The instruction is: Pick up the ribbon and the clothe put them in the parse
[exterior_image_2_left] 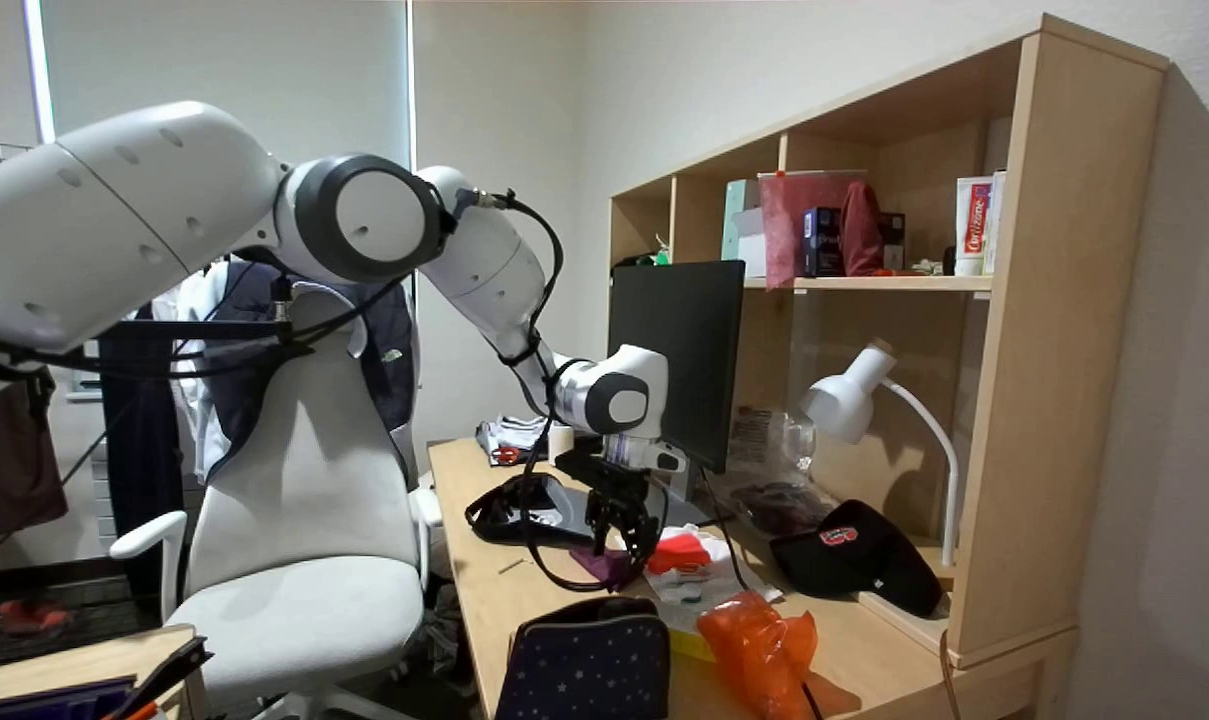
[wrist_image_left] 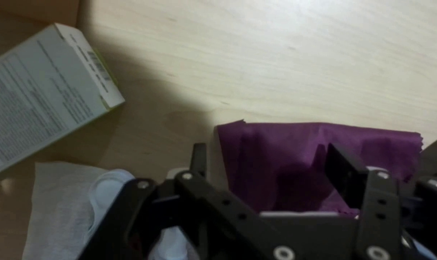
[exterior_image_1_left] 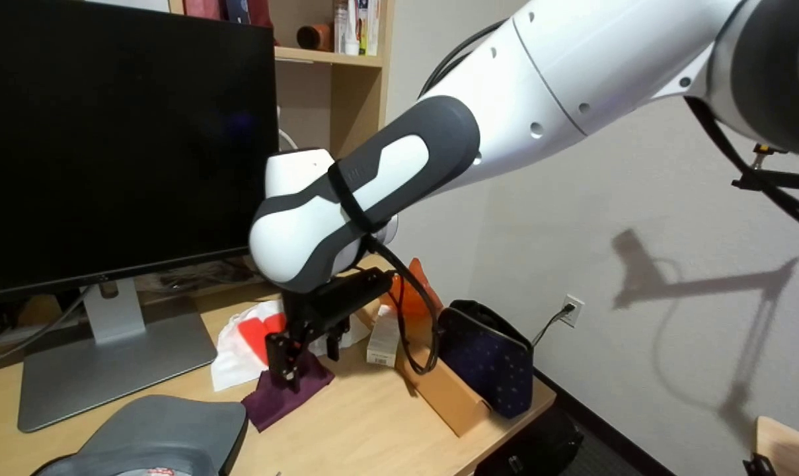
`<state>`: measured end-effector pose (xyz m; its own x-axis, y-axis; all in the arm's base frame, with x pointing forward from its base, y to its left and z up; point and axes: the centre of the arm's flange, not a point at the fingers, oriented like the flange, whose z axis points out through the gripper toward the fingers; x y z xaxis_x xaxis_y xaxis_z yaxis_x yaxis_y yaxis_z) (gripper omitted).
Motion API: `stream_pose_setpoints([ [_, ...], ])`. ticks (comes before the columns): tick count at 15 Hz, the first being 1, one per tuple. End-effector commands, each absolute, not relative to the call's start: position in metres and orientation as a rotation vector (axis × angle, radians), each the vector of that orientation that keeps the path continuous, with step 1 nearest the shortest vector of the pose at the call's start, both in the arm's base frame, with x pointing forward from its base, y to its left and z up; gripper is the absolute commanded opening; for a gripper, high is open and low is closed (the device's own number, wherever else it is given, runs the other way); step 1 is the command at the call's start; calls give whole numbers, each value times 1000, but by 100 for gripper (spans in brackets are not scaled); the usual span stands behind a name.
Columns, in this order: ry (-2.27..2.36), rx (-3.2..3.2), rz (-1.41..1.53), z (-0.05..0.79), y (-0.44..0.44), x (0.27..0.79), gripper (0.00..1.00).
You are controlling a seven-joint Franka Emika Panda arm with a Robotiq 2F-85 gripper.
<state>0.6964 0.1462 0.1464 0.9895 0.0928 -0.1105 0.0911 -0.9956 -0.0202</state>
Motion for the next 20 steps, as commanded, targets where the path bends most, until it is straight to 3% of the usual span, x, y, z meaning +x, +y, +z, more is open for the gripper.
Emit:
stream_pose_setpoints([
  [1,-103,-3138,153,145,145,695,55],
  [8,-71,-3130,154,148,142,694,10],
  [12,-58,-3127,154,151,140,694,4],
  [16,-58,-3119,118,166,138,688,8],
  [17,-60,-3118,113,170,138,688,33],
  [18,-69,-3119,112,173,139,689,34],
  [20,-77,-3122,103,177,140,691,46],
])
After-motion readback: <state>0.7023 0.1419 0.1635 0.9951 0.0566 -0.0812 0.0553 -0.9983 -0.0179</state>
